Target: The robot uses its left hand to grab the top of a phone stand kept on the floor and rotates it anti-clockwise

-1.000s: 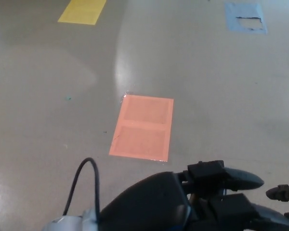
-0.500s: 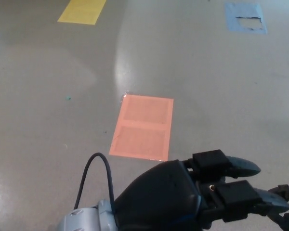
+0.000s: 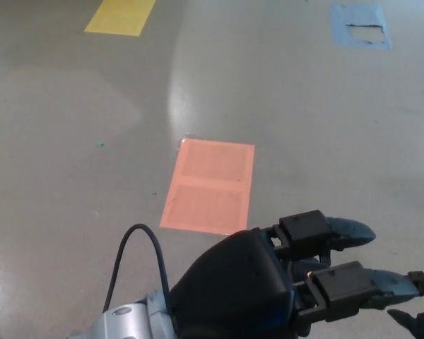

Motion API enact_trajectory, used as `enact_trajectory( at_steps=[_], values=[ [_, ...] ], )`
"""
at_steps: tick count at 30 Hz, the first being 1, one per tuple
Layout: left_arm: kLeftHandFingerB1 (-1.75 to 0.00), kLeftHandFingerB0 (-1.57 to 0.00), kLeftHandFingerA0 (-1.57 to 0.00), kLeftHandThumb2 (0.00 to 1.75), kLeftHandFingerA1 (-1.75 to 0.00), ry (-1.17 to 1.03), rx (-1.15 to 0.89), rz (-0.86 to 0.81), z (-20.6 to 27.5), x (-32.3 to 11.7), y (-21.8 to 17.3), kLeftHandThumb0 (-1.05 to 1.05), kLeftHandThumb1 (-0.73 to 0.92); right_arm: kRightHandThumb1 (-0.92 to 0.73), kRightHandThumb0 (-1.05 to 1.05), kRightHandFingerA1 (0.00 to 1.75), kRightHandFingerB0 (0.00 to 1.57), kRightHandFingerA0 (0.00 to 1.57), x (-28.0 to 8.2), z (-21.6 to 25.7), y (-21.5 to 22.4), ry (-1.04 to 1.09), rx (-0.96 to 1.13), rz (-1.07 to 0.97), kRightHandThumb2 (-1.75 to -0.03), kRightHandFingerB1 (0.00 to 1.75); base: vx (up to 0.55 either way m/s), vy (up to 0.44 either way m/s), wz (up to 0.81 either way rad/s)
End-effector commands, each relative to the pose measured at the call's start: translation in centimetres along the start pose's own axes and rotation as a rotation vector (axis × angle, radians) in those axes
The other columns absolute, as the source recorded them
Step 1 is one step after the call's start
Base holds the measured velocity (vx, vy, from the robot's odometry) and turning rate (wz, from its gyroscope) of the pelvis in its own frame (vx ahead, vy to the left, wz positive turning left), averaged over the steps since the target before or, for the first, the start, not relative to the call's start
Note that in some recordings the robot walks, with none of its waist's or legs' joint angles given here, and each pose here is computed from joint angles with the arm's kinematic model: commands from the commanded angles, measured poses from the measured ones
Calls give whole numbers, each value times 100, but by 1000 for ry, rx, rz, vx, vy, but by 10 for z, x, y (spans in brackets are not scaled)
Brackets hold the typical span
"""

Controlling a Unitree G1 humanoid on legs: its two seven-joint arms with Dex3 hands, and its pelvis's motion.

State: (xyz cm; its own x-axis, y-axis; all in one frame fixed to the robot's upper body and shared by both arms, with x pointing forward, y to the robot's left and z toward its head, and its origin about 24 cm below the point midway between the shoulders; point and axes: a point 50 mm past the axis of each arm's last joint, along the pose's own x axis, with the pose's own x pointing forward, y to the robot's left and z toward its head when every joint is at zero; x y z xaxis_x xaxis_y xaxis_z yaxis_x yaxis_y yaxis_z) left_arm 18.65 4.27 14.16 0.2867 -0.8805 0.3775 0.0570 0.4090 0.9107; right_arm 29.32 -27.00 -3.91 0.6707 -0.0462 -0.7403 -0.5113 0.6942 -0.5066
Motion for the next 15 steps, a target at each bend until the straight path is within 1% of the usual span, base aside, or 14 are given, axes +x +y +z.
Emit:
enact_trajectory(
  at_steps=[1,6,7,9,10,15],
  values=[
    [-42,-11,-18,67,-36,-41,87,30,-1,-1,-2,-52,51,-63,-58,53,5,27,-1,2,-6,-1,-6,-7,-88,29,0,0,0],
    [-42,-10,-21,67,-36,-58,133,68,-6,0,-4,-61,54,-63,-58,53,5,27,-1,1,-6,-1,-6,-7,-88,29,0,0,0],
    [-46,-6,-13,88,-46,-62,161,78,-10,0,-5,-70,47,-63,-58,53,5,27,-1,2,-6,-2,-7,-8,-88,29,0,0,0],
    [-46,-7,-13,88,-46,-62,170,80,-11,0,-6,-71,48,-63,-58,53,5,27,-1,2,-6,-4,-7,-8,-88,29,0,0,0],
    [-37,-7,-18,68,-36,-62,177,85,-13,0,-7,-69,63,-63,-58,53,5,27,-1,3,-7,-5,-6,-9,-88,29,0,0,0],
    [-34,-6,-15,68,-36,-64,193,90,-18,0,-10,-69,67,-63,-58,53,5,27,-2,3,-8,-6,-4,-12,-88,29,0,0,0]
  ],
)
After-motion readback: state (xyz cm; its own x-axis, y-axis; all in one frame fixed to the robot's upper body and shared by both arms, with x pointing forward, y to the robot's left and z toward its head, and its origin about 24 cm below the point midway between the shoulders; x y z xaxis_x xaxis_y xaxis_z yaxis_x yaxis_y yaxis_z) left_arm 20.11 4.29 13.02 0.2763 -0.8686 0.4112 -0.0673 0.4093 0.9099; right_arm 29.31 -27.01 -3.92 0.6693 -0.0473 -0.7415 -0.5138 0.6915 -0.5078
